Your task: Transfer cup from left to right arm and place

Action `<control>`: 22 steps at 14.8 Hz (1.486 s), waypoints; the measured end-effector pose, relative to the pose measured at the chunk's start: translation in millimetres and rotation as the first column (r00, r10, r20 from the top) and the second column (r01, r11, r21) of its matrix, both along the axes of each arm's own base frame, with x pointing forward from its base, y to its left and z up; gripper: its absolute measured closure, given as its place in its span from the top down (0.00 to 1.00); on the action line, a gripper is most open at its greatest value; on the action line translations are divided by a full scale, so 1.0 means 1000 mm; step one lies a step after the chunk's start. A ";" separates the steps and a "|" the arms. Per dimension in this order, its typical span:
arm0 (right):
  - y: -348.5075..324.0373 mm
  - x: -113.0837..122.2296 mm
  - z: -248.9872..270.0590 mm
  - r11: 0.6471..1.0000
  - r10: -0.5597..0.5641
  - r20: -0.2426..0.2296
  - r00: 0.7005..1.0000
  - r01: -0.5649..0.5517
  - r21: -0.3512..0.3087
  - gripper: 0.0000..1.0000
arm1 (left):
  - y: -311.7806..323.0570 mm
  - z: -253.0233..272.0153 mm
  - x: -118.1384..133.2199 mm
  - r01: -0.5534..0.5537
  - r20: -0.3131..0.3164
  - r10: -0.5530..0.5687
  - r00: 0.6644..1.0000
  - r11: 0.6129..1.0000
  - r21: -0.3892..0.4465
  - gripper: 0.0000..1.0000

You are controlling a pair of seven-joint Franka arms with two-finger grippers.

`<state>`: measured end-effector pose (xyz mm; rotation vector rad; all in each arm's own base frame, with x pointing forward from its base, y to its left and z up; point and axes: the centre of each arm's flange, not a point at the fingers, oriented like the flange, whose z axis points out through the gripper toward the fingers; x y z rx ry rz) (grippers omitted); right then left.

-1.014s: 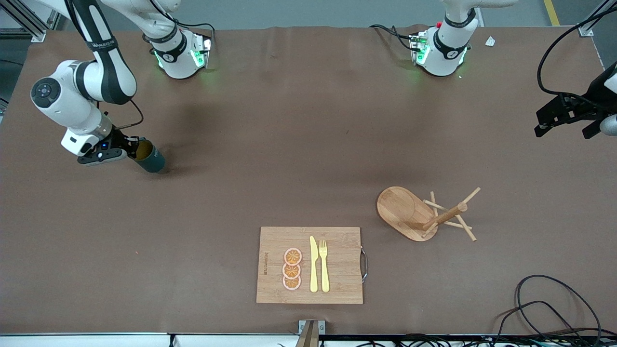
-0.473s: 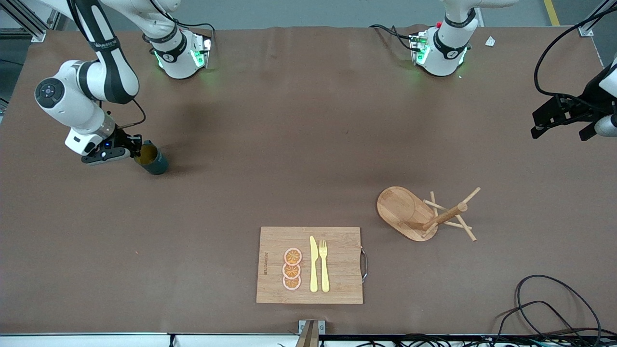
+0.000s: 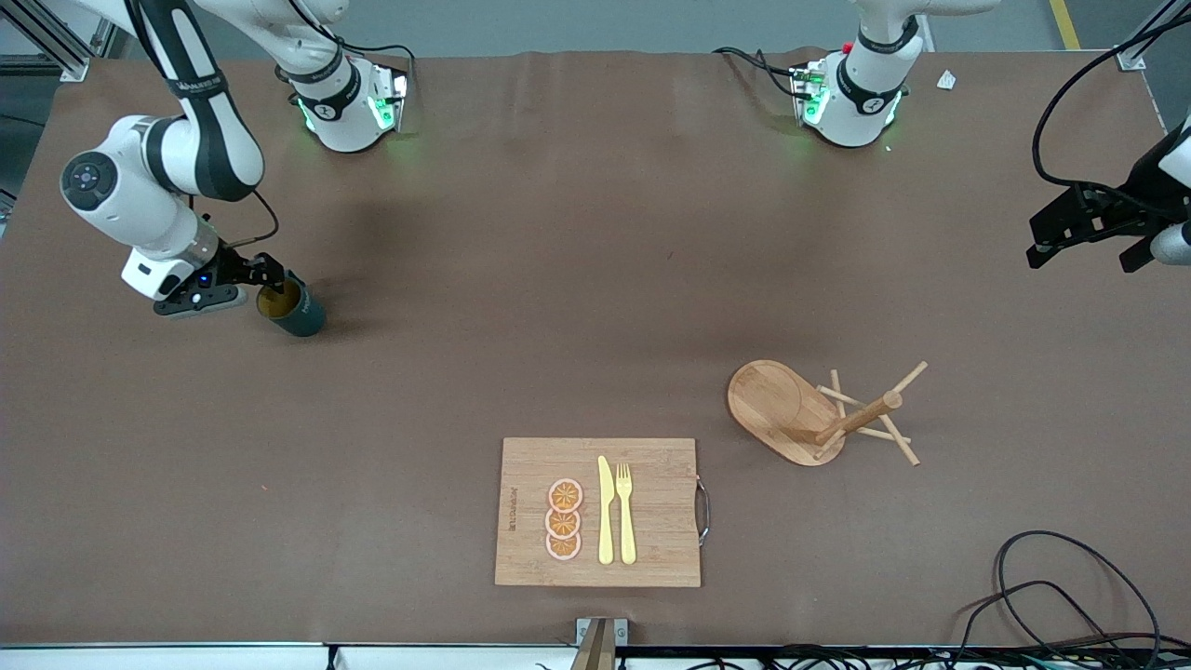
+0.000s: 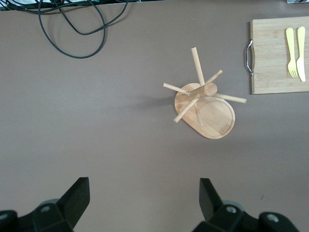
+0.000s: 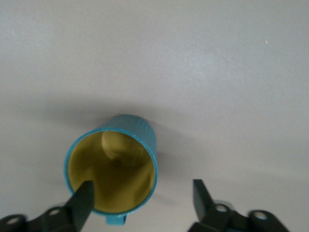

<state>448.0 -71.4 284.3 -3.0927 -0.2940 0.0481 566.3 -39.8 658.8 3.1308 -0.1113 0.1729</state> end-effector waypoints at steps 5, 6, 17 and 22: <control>-0.003 0.027 0.106 0.994 -0.089 0.083 0.993 0.083 0.065 1.00 | -0.002 0.000 0.000 0.005 -0.001 -0.005 1.000 1.000 -0.001 1.00; -0.002 0.032 0.131 0.989 -0.133 0.078 0.988 0.128 0.074 1.00 | -0.004 0.000 0.000 0.008 -0.001 -0.008 1.000 1.000 -0.001 1.00; 0.050 0.054 0.370 0.973 -0.232 0.086 0.969 0.230 0.036 1.00 | -0.007 -0.001 0.000 0.015 -0.001 -0.015 1.000 1.000 0.005 1.00; 0.051 0.050 0.379 0.968 -0.251 0.053 0.966 0.250 0.030 1.00 | -0.007 -0.001 0.000 0.015 -0.001 -0.015 1.000 1.000 0.005 1.00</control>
